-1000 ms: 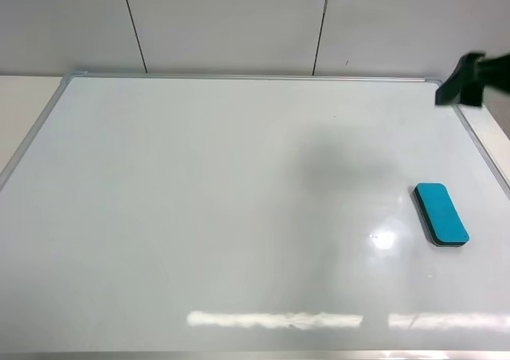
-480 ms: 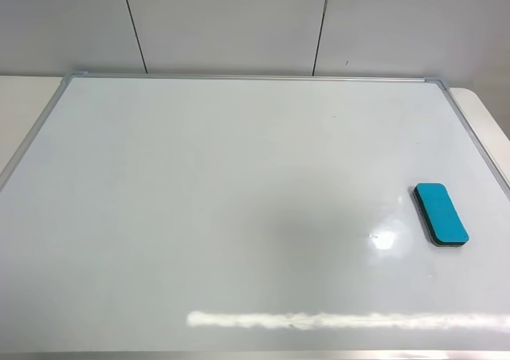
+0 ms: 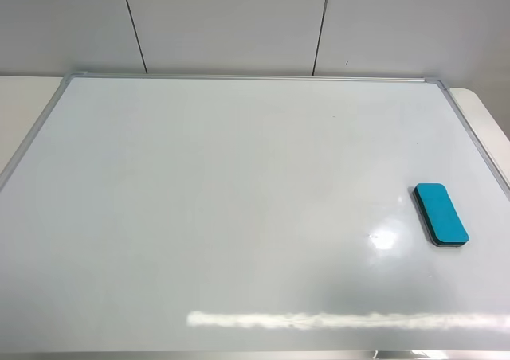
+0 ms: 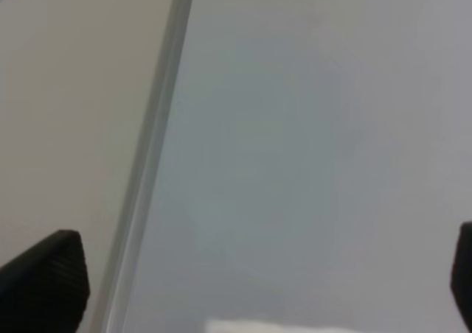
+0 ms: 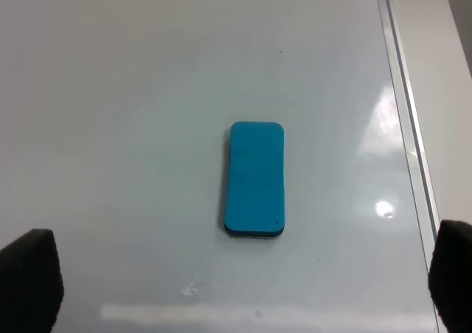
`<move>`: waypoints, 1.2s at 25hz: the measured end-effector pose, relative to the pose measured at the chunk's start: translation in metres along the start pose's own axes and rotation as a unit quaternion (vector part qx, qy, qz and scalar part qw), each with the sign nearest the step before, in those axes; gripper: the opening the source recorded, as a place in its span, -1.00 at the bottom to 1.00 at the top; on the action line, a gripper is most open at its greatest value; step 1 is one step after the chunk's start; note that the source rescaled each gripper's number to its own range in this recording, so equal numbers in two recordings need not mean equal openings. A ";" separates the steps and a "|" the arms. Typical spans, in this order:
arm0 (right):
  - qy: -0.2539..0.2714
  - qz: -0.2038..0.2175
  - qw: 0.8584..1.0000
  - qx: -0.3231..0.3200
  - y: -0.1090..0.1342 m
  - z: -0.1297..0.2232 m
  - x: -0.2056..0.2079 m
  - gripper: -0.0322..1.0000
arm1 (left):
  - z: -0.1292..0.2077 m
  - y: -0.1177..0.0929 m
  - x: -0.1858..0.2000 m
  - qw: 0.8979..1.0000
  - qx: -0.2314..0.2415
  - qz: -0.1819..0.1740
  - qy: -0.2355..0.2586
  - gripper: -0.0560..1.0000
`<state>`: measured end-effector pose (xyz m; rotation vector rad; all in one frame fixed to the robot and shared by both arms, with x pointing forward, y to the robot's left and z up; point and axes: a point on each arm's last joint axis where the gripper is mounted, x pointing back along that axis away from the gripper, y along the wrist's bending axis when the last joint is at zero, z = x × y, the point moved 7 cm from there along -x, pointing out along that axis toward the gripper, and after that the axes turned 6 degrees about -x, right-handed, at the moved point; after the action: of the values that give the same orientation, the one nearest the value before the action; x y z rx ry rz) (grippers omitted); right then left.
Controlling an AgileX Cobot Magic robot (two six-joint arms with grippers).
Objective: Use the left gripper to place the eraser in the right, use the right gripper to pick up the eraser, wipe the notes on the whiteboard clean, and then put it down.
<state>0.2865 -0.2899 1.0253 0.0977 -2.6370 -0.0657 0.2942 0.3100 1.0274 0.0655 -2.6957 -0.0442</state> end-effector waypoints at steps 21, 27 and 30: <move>-0.011 -0.004 1.000 -0.010 0.002 0.000 -0.008 1.00 | 0.000 0.000 0.000 1.000 0.000 0.000 0.000 1.00; -0.011 -0.004 1.000 -0.010 0.002 0.000 -0.008 1.00 | 0.000 0.000 0.000 1.000 0.000 0.000 0.000 1.00; -0.011 -0.004 1.000 -0.010 0.002 0.000 -0.008 1.00 | 0.000 0.000 0.000 1.000 0.000 0.000 0.000 1.00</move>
<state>0.2936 -0.2872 1.0212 0.1005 -2.6574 -0.0975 0.2942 0.3100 1.0274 0.0655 -2.6957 -0.0442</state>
